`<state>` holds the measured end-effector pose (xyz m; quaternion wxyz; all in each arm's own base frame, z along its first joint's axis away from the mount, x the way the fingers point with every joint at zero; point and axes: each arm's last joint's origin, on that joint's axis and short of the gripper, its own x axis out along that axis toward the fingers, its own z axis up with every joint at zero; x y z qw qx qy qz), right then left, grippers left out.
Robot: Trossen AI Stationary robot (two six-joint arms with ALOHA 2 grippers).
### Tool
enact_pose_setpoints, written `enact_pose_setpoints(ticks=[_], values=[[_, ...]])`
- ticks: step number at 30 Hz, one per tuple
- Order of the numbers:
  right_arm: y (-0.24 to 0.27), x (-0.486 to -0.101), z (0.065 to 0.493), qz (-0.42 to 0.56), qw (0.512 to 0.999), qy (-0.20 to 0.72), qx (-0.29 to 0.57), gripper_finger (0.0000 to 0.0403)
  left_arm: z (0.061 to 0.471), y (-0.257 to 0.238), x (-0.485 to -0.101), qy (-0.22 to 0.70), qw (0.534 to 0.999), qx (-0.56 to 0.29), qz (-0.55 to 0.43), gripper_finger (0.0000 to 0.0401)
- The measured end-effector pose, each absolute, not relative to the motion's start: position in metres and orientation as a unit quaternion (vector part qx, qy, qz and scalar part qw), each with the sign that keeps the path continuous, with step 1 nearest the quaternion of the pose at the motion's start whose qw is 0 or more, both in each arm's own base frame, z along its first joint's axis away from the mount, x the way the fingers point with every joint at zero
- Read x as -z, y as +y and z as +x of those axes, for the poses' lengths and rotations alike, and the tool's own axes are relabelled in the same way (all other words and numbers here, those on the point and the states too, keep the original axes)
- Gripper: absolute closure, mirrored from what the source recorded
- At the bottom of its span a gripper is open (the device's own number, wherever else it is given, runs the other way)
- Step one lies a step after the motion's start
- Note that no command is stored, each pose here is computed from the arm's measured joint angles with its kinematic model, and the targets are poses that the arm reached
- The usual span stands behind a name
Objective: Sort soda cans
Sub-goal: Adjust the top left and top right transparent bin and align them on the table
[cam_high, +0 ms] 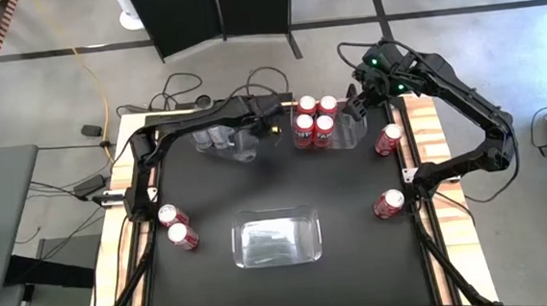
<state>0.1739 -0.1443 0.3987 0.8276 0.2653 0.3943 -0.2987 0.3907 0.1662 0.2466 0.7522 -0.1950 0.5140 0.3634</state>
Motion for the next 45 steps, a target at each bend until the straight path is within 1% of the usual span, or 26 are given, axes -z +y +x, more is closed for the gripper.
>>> enact_pose_setpoints(ticks=[5,13,20,27,30,33,36,39,43,45], values=[[-0.144,-0.399,0.174,0.262,0.830,0.396,0.293,0.0021,0.400,0.132,-0.254,0.540,0.753,-0.323,-0.195,0.0394],[-0.144,-0.399,0.174,0.245,0.838,0.402,0.277,0.0021,0.410,0.080,-0.261,0.554,0.750,-0.303,-0.197,0.0395],[-0.143,-0.399,0.175,0.248,0.840,0.401,0.268,0.0021,0.404,0.038,-0.260,0.595,0.721,-0.305,-0.181,0.0395],[-0.143,-0.399,0.175,0.267,0.836,0.394,0.275,0.0021,0.389,0.009,-0.260,0.657,0.677,-0.302,-0.142,0.0395],[-0.143,-0.399,0.175,0.282,0.831,0.389,0.282,0.0021,0.386,0.000,-0.260,0.663,0.670,-0.310,-0.124,0.0395],[-0.141,-0.399,0.176,0.290,0.828,0.386,0.283,0.0021,0.385,-0.007,-0.261,0.655,0.669,-0.328,-0.125,0.0392],[-0.138,-0.399,0.179,0.292,0.830,0.386,0.277,0.0021,0.384,-0.013,-0.263,0.642,0.671,-0.344,-0.135,0.0379],[-0.134,-0.399,0.183,0.292,0.832,0.388,0.269,0.0021,0.383,-0.018,-0.264,0.636,0.671,-0.353,-0.144,0.0354],[-0.127,-0.399,0.188,0.297,0.832,0.389,0.260,0.0021,0.375,-0.024,-0.268,0.618,0.656,-0.411,-0.136,0.0318],[-0.124,-0.399,0.190,0.297,0.833,0.391,0.254,0.0021,0.369,-0.026,-0.279,0.588,0.664,-0.437,-0.147,0.0301]])
